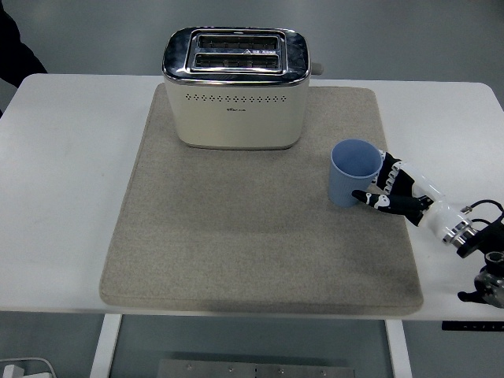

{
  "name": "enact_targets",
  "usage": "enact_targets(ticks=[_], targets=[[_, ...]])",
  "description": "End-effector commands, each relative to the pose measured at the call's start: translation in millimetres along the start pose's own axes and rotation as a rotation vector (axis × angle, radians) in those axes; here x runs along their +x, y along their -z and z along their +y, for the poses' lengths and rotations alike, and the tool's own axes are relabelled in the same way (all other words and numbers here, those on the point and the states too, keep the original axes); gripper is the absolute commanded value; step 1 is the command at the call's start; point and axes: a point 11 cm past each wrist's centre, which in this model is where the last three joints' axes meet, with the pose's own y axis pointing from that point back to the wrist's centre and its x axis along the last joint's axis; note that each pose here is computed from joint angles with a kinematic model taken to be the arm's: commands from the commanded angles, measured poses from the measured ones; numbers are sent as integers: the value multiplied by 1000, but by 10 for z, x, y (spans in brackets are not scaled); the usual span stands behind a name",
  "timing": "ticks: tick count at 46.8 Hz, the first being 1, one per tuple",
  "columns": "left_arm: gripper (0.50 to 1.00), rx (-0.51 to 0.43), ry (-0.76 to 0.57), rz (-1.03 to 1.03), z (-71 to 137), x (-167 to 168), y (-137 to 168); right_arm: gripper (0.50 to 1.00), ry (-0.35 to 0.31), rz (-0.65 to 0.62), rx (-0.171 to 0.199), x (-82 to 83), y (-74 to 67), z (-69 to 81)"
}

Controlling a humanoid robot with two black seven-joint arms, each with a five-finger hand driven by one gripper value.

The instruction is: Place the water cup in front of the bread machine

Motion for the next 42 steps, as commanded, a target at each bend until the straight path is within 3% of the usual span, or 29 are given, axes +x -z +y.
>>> enact_targets(ticks=[1,13,19,28,32,35,38,40,42], targets=[[1000,0,-1,0,0,3,0,913,-12,5,-2,34,-8,4],[1000,0,-1,0,0,3,0,913,-15,-16,-1,-63,-89,-100],[1000,0,-2,2,1,8,-1,913,-4,-16,17,-119,-47,-229],[1000,1,-4,2,1,14,8,895,-11,-23,21,-155,-64,-294],[1000,1,-4,2,1,14,8,836,-8,-26,23,-161,-61,-298],[1000,1,-2,2,0,9,8,742,-10,-27,25,-169,-59,-306],[1000,1,-1,2,0,4,8,687,-10,-32,24,-169,-60,-306],[1000,1,-1,2,0,4,8,605,-10,-31,22,-165,-63,-302],[1000,1,-1,2,0,4,8,560,-12,-29,24,-167,-60,-306]])
